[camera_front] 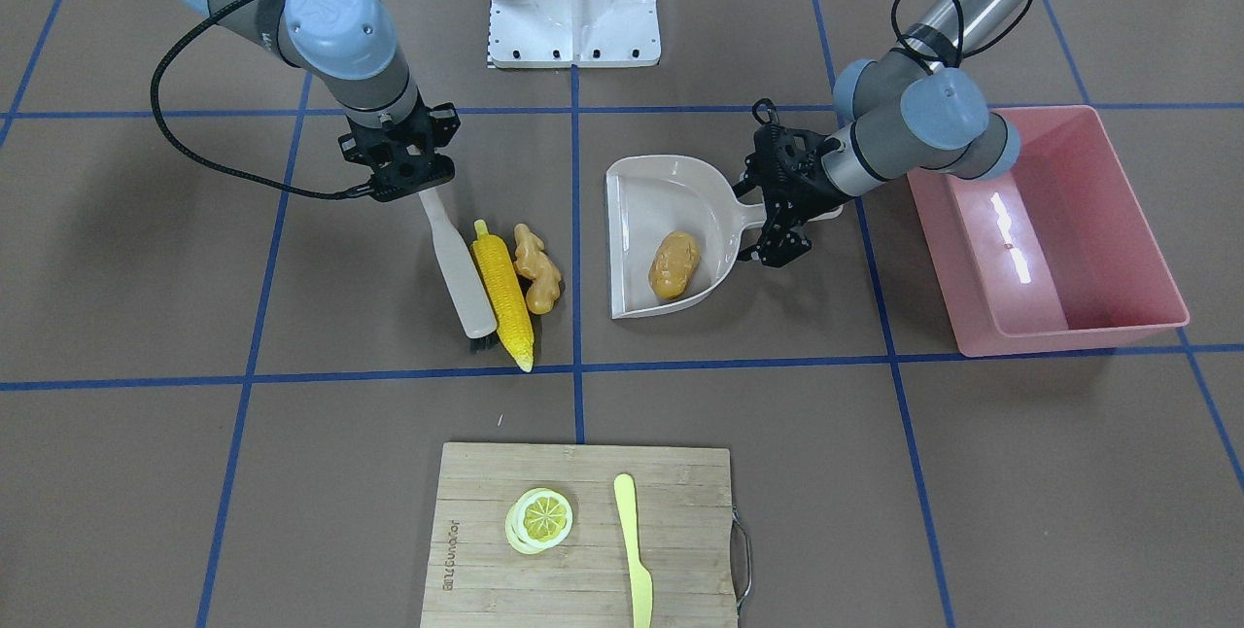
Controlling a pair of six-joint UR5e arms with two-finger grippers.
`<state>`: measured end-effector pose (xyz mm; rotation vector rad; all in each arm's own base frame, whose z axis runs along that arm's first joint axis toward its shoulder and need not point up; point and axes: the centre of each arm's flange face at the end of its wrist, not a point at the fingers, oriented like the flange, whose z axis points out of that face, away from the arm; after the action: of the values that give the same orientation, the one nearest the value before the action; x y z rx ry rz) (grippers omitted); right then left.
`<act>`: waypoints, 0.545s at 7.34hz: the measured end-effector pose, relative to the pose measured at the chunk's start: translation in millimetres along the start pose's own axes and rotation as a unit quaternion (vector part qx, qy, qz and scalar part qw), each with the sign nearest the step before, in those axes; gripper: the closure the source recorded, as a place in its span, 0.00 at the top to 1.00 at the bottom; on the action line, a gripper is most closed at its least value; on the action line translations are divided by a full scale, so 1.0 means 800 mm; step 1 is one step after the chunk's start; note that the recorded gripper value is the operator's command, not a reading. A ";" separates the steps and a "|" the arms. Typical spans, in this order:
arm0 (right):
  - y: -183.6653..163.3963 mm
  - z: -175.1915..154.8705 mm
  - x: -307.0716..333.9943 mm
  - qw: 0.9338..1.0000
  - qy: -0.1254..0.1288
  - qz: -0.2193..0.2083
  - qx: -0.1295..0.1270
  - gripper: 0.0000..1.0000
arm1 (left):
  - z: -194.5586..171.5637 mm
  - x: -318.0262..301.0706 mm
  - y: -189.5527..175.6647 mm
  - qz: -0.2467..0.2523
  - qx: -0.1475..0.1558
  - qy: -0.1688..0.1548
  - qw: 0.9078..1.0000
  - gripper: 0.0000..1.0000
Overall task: Sweep and dump trash into bin
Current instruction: 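Sweep the ginger and corn toward the dustpan with the right gripper's brush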
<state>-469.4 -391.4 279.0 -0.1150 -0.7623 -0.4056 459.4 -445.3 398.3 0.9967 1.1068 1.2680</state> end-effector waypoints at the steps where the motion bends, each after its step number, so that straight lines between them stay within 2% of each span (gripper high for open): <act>1: 0.007 0.004 -0.023 1.000 -0.006 0.011 -0.004 0.00 | 0.000 0.000 0.000 0.000 -0.001 0.000 1.000 0.98; 4: 0.025 0.001 -0.080 0.999 -0.023 0.037 -0.008 0.00 | 0.001 -0.001 0.000 0.000 0.000 -0.001 1.000 0.98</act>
<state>-503.5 -353.0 236.3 -0.1676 -0.7984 -0.3391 460.2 -446.1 398.2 0.9965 1.1053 1.2671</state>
